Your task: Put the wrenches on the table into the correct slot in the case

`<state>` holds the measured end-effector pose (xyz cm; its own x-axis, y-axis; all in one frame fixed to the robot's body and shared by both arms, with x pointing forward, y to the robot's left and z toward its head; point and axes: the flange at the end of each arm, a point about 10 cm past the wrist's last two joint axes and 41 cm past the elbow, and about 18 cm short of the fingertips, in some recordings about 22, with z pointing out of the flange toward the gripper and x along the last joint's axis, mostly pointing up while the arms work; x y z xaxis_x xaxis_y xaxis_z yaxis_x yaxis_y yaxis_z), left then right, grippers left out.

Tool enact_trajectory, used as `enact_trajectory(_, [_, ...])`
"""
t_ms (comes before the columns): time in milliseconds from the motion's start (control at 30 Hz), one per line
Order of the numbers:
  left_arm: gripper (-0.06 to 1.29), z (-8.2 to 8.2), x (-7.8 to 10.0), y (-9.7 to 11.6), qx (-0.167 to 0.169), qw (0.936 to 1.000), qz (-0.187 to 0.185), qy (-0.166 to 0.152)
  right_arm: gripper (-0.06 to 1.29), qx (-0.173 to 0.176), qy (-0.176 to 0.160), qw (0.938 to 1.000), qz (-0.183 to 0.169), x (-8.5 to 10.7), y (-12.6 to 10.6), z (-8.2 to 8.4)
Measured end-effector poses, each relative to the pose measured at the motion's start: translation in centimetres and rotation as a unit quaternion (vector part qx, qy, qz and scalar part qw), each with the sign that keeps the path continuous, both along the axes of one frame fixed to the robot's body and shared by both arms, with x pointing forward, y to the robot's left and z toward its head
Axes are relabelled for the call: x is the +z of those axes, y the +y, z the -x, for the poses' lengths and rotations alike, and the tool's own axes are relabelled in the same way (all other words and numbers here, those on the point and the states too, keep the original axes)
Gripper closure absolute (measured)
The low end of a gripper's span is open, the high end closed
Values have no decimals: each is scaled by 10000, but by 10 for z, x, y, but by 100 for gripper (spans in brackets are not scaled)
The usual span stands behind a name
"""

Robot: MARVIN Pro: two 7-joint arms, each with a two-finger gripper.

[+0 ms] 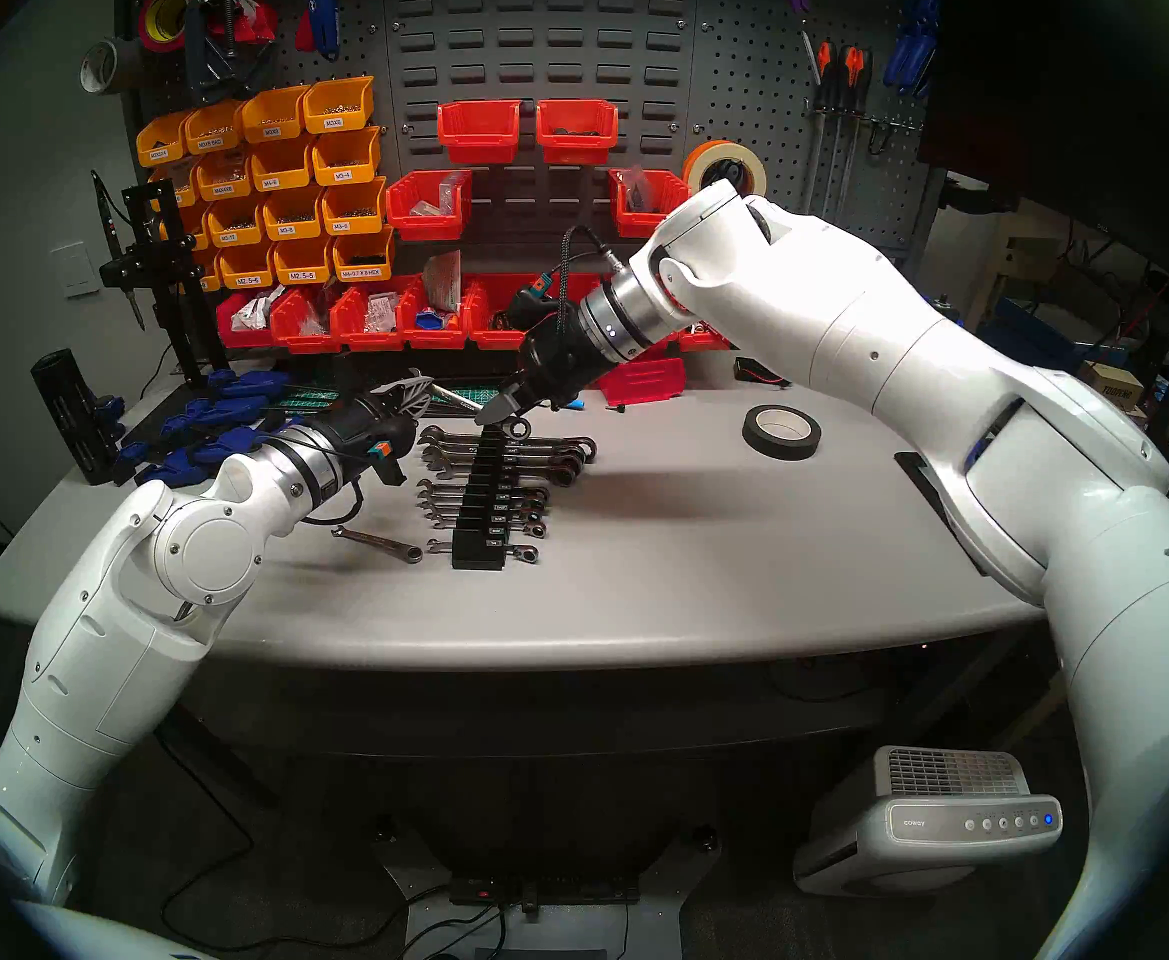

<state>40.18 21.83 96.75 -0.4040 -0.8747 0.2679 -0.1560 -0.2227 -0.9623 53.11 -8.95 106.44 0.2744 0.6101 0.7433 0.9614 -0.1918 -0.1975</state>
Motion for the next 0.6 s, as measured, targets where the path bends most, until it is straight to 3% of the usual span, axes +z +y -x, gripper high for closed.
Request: enact_trajectory(600, [125, 4, 5, 0, -2, 9988, -129, 465, 126, 16, 109, 9999, 27, -9, 0, -4])
